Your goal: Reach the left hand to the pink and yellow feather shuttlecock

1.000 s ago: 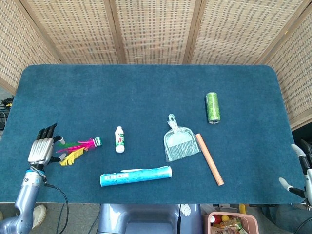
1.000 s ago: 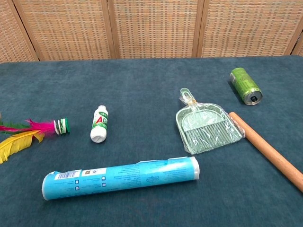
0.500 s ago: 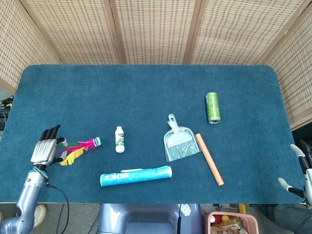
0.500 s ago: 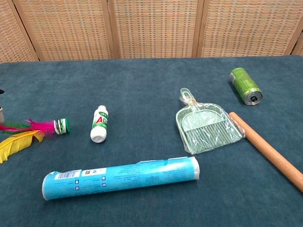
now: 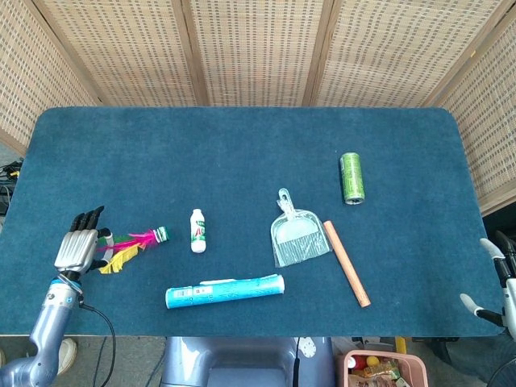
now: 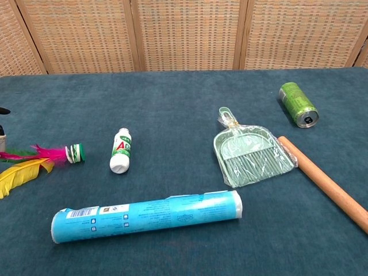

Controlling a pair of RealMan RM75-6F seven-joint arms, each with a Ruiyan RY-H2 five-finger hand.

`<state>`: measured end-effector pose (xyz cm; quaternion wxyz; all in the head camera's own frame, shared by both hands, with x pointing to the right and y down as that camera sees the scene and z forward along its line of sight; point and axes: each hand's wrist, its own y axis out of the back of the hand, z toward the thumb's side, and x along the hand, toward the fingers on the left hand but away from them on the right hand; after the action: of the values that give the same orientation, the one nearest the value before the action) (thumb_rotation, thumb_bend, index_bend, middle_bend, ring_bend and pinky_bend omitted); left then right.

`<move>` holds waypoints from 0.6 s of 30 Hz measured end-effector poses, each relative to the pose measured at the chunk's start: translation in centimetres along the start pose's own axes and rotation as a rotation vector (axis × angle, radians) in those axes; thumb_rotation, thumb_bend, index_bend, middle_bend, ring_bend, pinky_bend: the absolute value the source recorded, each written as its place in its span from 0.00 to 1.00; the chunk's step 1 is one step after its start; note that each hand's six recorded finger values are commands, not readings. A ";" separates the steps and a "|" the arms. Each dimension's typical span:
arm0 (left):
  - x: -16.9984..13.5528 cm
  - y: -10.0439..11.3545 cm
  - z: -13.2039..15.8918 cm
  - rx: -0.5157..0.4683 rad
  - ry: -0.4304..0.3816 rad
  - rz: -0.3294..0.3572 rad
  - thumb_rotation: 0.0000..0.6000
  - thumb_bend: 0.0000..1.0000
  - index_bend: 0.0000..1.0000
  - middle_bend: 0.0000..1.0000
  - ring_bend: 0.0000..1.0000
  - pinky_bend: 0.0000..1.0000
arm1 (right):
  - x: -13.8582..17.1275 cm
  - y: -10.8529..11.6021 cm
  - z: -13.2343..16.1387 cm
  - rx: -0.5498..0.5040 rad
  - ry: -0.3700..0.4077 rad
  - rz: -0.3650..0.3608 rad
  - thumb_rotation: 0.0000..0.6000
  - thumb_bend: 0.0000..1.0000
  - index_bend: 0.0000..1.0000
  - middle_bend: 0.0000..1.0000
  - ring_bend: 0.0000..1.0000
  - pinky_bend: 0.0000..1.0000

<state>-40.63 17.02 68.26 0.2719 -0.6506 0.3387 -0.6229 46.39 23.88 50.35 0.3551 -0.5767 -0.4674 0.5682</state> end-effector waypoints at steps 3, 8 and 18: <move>0.2 0.4 -0.1 0.015 0.000 0.016 1.00 0.50 0.65 0.00 0.00 0.00 | 0.0 0.0 0.0 -0.001 0.000 -0.001 1.00 0.00 0.00 0.00 0.00 0.00; 1.0 2.4 0.3 0.140 -0.038 0.097 1.00 0.50 0.66 0.00 0.00 0.00 | -0.1 -0.1 0.0 0.000 -0.003 0.002 1.00 0.00 0.00 0.00 0.00 0.00; 1.9 7.8 2.5 0.436 -0.223 0.275 1.00 0.51 0.68 0.00 0.00 0.00 | -0.1 -0.3 0.1 0.000 -0.004 0.012 1.00 0.00 0.00 0.00 0.00 0.00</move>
<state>-38.93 10.49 63.24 0.5233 -0.5891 0.2498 -0.5628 46.21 23.88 50.68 0.3509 -0.5784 -0.4645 0.5715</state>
